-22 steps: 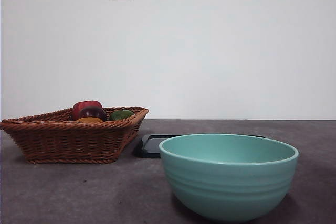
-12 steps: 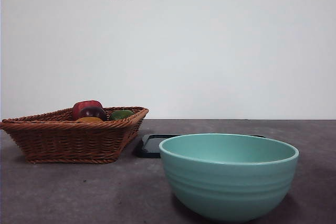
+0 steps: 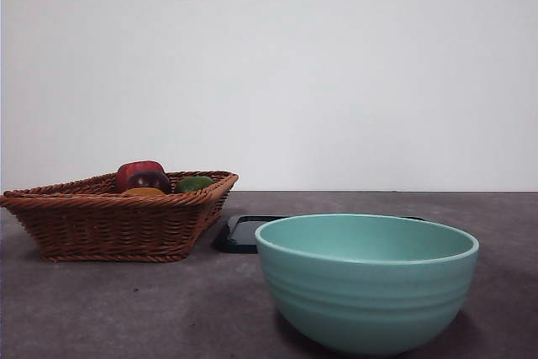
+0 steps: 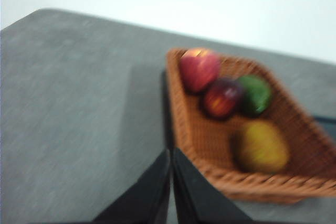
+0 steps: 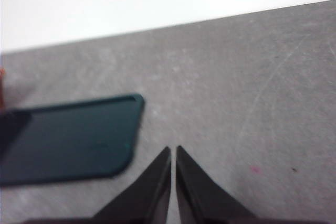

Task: Pick up the wifruite, put it on the bowl, pick up the plate, put it on desk

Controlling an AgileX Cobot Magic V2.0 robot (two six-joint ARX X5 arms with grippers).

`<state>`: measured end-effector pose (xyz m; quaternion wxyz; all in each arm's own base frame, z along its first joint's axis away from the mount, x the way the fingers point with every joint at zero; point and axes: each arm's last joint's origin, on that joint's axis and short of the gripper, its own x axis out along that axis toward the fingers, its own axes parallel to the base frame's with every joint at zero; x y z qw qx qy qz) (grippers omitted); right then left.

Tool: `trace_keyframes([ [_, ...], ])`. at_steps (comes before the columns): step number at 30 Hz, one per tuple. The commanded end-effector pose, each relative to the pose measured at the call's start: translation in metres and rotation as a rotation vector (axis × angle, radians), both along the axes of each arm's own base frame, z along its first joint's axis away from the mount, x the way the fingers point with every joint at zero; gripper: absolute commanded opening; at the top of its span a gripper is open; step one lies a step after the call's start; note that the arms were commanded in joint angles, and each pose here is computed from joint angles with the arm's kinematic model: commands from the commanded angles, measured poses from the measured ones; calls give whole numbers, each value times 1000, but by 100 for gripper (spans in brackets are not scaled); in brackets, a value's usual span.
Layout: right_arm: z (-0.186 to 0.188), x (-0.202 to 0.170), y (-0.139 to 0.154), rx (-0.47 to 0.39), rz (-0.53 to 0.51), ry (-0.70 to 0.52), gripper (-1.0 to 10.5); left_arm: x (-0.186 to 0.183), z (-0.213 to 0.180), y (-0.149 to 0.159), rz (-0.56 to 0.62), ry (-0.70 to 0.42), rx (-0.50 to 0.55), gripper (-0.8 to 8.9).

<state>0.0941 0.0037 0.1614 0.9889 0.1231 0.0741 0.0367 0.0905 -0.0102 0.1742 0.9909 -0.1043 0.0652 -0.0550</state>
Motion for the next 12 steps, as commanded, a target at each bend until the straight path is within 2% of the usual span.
trace_keyframes([
  [1, 18, -3, 1, 118, 3, -52, 5, -4, 17, -1, -16, -55, -54, 12],
  [7, 53, -12, 5, 187, 51, -137, 5, -8, 38, -3, -42, -81, -86, 11],
  [12, 83, -17, 7, 256, 76, -106, 5, -11, 65, -4, -64, -64, -110, 11],
])
